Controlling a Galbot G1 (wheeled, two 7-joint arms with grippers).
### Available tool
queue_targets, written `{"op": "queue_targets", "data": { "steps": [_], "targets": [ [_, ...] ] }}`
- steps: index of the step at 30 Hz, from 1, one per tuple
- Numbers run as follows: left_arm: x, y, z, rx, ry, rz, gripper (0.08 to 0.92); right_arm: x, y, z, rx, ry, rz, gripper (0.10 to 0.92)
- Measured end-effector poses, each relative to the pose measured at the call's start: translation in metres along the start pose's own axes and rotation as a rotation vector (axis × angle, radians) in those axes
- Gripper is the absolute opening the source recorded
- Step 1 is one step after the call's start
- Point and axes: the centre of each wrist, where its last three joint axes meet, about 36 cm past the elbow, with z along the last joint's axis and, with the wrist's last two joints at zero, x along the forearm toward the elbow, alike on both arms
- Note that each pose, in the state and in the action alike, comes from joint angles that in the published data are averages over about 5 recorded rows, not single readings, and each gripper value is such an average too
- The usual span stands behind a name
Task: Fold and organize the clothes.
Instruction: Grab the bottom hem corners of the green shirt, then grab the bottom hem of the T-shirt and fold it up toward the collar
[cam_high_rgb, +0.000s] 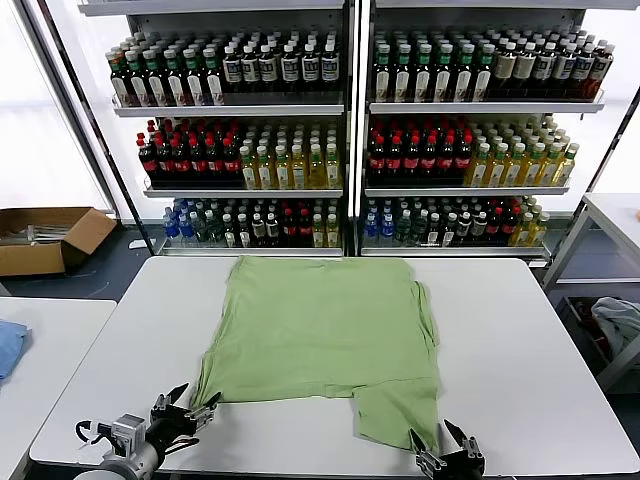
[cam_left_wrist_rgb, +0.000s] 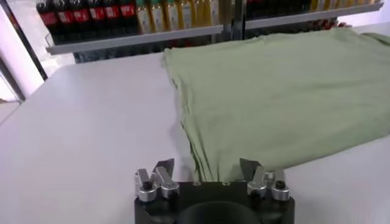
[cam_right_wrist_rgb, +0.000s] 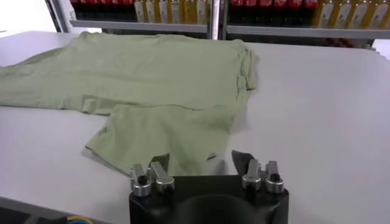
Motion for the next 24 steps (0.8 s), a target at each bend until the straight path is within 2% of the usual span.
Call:
{"op": "queue_targets", "data": {
  "steps": [12,17,24],
  "targets": [
    [-0.006,-0.007,0.008,0.021,0.019,0.007,0.195,0.0,0.0,0.002,-0.022,-0.026,-0.011,0.124],
    [-0.003,-0.011,0.01,0.034,0.018,-0.001,0.103,0.001,-0.001,0.003,-0.029,-0.055,-0.025,0.106],
    [0.009,-0.015,0.007,0.035,-0.003,-0.024,0.094,0.015,-0.002,0.007,-0.035,-0.096,-0.066,0.106]
  ]
}}
